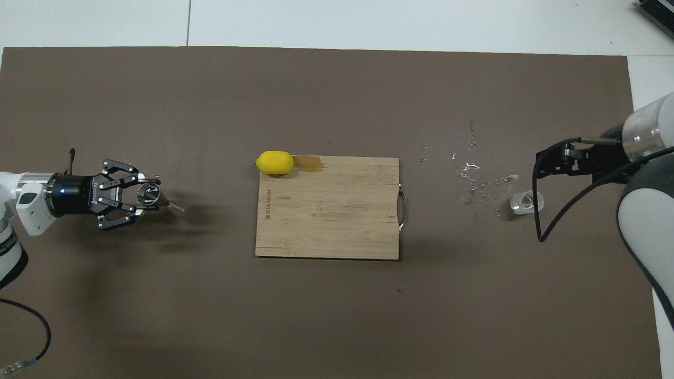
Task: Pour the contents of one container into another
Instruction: 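Lift the metal cup with the left gripper toward the cutting board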
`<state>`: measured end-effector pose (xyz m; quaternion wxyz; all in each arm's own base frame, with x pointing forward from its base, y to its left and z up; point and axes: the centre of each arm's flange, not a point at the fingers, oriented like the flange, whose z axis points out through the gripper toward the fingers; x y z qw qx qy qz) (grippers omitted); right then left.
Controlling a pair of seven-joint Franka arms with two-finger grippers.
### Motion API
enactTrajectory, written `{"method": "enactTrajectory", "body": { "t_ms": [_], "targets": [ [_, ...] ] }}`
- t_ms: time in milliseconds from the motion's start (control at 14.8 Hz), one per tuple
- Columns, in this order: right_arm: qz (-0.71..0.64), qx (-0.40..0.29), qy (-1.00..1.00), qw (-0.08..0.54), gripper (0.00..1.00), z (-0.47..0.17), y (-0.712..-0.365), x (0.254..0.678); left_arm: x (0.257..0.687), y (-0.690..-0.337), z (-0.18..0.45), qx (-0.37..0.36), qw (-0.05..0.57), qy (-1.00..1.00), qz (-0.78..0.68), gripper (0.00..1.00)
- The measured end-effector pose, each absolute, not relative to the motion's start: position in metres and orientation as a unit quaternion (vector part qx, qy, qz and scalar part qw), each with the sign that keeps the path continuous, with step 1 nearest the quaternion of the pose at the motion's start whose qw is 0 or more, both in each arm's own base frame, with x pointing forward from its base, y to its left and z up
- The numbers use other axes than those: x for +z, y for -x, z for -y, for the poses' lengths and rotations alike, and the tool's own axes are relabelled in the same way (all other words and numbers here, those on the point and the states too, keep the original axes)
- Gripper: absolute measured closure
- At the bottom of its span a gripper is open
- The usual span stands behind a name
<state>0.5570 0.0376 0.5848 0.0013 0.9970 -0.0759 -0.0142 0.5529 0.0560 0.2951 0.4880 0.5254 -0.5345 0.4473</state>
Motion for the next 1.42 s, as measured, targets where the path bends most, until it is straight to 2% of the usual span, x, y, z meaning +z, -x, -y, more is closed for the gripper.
{"method": "enactTrajectory", "body": {
  "t_ms": [270, 811, 1149, 1420],
  "targets": [
    [0.076, -0.011, -0.997, 0.002, 0.02, -0.038, -0.554, 0.583, 0.302, -0.565, 0.01, 0.455, 0.51, -0.501, 0.531, 0.49],
    [0.13, 0.007, -0.991, -0.001, 0.02, -0.035, -0.557, 0.576, 0.294, -0.569, 0.093, 0.453, 0.517, -0.498, 0.529, 0.47],
    [0.225, 0.0, -0.974, 0.0, 0.02, -0.007, -0.559, 0.555, 0.291, -0.567, 0.152, 0.452, 0.514, -0.502, 0.529, 0.47],
    [0.356, -0.022, -0.934, -0.016, 0.03, 0.018, -0.568, 0.526, 0.293, -0.564, 0.19, 0.461, 0.516, -0.502, 0.518, 0.47]
  ]
}}
